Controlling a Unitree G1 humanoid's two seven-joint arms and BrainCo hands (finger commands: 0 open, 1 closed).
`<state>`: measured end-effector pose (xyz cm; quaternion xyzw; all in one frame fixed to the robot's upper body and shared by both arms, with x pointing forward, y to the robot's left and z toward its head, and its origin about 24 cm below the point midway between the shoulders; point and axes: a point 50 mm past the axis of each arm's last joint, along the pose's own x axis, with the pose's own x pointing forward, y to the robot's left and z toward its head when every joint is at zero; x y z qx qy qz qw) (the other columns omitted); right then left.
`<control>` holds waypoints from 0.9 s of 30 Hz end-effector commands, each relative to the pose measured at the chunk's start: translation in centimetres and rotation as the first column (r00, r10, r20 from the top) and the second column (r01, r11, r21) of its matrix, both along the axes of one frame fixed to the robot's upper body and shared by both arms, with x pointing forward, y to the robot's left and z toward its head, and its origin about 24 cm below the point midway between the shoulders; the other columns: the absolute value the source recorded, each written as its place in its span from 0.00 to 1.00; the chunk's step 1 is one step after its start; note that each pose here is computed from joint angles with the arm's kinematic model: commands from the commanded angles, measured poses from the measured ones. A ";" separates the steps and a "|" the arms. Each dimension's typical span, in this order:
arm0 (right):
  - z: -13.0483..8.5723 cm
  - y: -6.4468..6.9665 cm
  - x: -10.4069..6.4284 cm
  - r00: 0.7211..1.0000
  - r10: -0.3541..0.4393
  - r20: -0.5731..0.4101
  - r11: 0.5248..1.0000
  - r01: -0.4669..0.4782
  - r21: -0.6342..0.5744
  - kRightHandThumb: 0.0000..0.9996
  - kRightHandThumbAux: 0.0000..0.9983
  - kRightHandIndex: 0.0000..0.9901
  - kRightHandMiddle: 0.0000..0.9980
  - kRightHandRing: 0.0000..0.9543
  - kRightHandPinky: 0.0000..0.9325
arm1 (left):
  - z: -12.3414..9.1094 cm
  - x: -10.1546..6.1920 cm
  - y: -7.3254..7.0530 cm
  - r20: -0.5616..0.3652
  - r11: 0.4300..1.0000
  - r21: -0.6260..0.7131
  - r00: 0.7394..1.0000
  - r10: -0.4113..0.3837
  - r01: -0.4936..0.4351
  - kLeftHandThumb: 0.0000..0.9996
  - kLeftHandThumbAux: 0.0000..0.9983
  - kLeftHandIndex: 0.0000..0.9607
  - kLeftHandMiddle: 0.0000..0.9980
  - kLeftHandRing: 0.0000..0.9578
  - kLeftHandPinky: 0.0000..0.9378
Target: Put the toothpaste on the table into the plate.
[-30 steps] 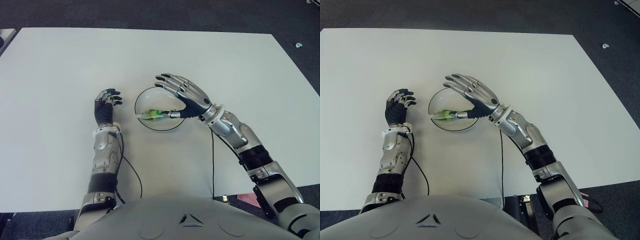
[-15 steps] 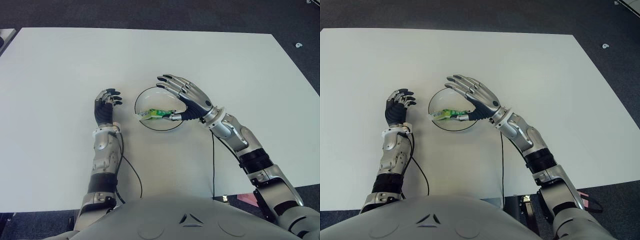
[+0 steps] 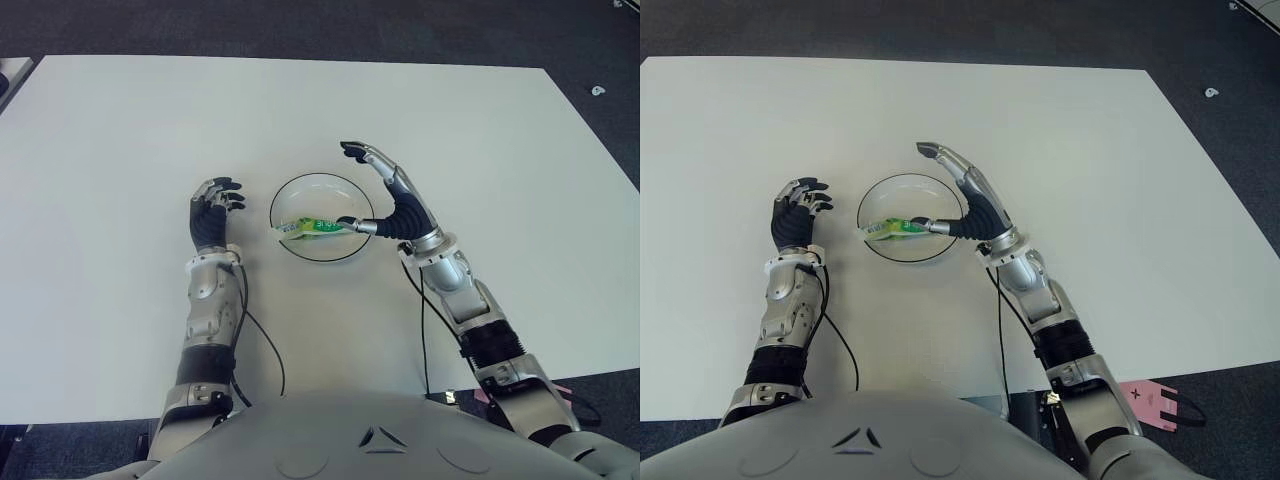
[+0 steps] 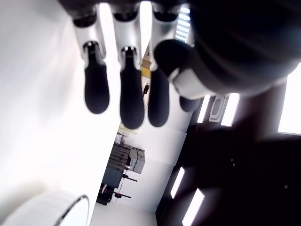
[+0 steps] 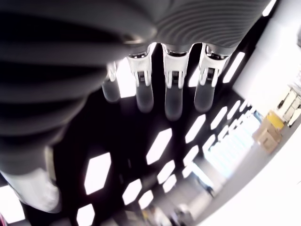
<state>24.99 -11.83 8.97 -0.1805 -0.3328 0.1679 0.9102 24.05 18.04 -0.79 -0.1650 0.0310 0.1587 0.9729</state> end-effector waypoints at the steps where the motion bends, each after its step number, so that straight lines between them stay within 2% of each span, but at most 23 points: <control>1: -1.7 -0.9 -0.5 0.990 -0.036 -0.134 0.984 0.059 0.169 0.25 0.81 0.35 0.35 0.37 0.43 | -5.0 -3.4 -1.1 -0.276 0.994 -0.106 0.961 0.008 -0.039 0.84 0.68 0.44 0.48 0.57 0.57; 5: -4.5 -2.0 -0.9 0.969 -0.039 -0.244 0.953 0.109 0.281 0.27 0.87 0.40 0.41 0.44 0.49 | -5.0 -3.4 -1.1 -0.272 0.993 -0.114 0.962 0.004 -0.037 0.84 0.68 0.44 0.48 0.56 0.56; 8: -5.8 -2.4 -1.4 0.956 -0.028 -0.292 0.923 0.137 0.359 0.56 0.78 0.42 0.45 0.48 0.53 | -5.0 -3.4 -1.1 -0.266 0.993 -0.112 0.964 0.001 -0.032 0.84 0.68 0.44 0.48 0.56 0.56; 11: -5.2 -2.2 -1.2 0.960 -0.017 -0.279 0.889 0.142 0.436 0.65 0.75 0.43 0.50 0.54 0.58 | -5.1 -3.5 -1.1 -0.261 0.994 -0.105 0.965 -0.002 -0.026 0.84 0.68 0.44 0.48 0.56 0.56; 15: -5.1 -2.3 -1.5 0.964 -0.031 -0.265 0.863 0.159 0.479 0.69 0.73 0.43 0.55 0.58 0.60 | -5.1 -3.5 -1.1 -0.263 0.994 -0.104 0.965 -0.003 -0.025 0.84 0.68 0.44 0.48 0.56 0.57; 17: -5.2 -2.4 -2.0 0.961 -0.074 -0.266 0.833 0.206 0.513 0.69 0.73 0.44 0.57 0.60 0.59 | -5.1 -3.5 -1.1 -0.264 0.994 -0.107 0.965 -0.004 -0.025 0.84 0.68 0.44 0.48 0.56 0.57; 21: -5.8 -2.5 -2.6 0.939 -0.122 -0.321 0.792 0.287 0.539 0.70 0.73 0.44 0.60 0.61 0.56 | -5.1 -3.4 -1.2 -0.268 0.994 -0.109 0.964 -0.005 -0.025 0.84 0.68 0.44 0.48 0.56 0.56; 27: -6.3 -2.8 -2.8 0.900 -0.199 -0.389 0.753 0.394 0.526 0.70 0.73 0.44 0.61 0.61 0.59 | -5.1 -3.2 -1.3 -0.279 0.995 -0.101 0.960 -0.009 -0.021 0.84 0.68 0.45 0.48 0.56 0.57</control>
